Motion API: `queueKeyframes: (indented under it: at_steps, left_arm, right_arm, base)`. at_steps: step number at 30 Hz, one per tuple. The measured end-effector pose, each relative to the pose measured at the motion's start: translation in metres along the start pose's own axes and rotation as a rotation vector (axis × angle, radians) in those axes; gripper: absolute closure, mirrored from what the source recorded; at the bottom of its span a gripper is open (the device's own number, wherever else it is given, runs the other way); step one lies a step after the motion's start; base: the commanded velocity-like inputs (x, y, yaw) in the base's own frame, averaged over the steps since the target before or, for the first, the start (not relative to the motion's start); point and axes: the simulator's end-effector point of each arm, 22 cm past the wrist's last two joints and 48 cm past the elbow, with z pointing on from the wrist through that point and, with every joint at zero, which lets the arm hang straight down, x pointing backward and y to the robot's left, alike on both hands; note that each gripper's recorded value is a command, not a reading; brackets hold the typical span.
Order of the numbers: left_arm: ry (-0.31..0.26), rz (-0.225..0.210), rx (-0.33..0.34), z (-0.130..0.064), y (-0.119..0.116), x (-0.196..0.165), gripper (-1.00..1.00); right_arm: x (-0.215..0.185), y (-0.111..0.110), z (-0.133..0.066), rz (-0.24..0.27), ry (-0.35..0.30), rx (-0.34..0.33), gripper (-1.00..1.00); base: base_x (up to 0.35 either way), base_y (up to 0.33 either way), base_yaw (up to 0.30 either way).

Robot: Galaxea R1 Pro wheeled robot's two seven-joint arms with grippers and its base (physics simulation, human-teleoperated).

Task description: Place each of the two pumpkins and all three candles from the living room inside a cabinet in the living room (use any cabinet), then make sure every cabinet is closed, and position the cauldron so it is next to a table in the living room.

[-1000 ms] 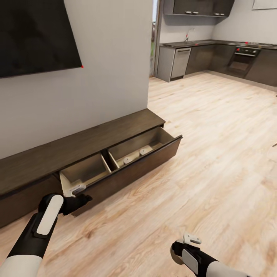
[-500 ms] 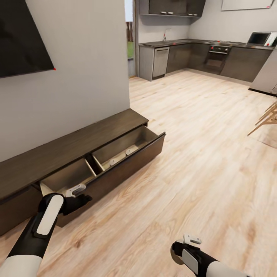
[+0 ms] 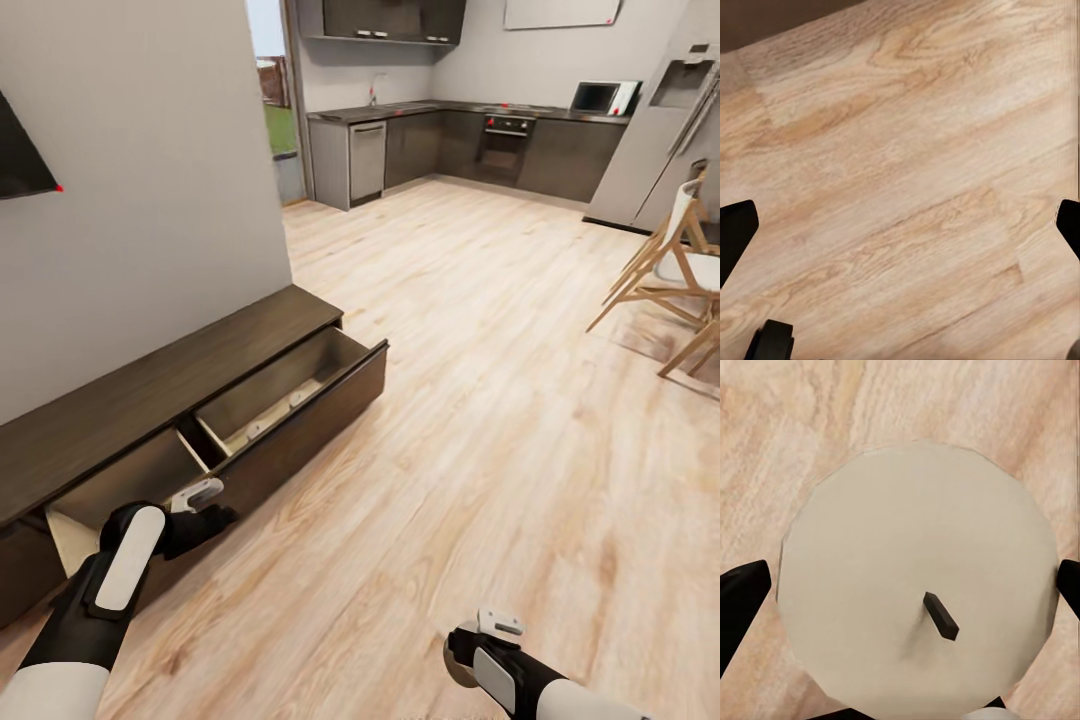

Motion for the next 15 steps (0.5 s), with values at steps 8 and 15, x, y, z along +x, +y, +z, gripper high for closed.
queueKeyframes:
  at_steps: [8,15]
  left_arm:
    - [0.000,0.000,0.001,0.0000,-0.0002,0.0001,-1.00]
    - [0.000,0.000,0.000,0.0001,-0.0001,0.0001,-1.00]
  right_arm:
    - [0.0000,-0.0005,0.0001,0.002,0.000,0.001,1.00]
    - [0.0002,-0.0003,0.0000,0.002,0.001,0.001,1.00]
  base:
    - [0.000,0.000,-0.277]
    - [0.000,0.000,-0.277]
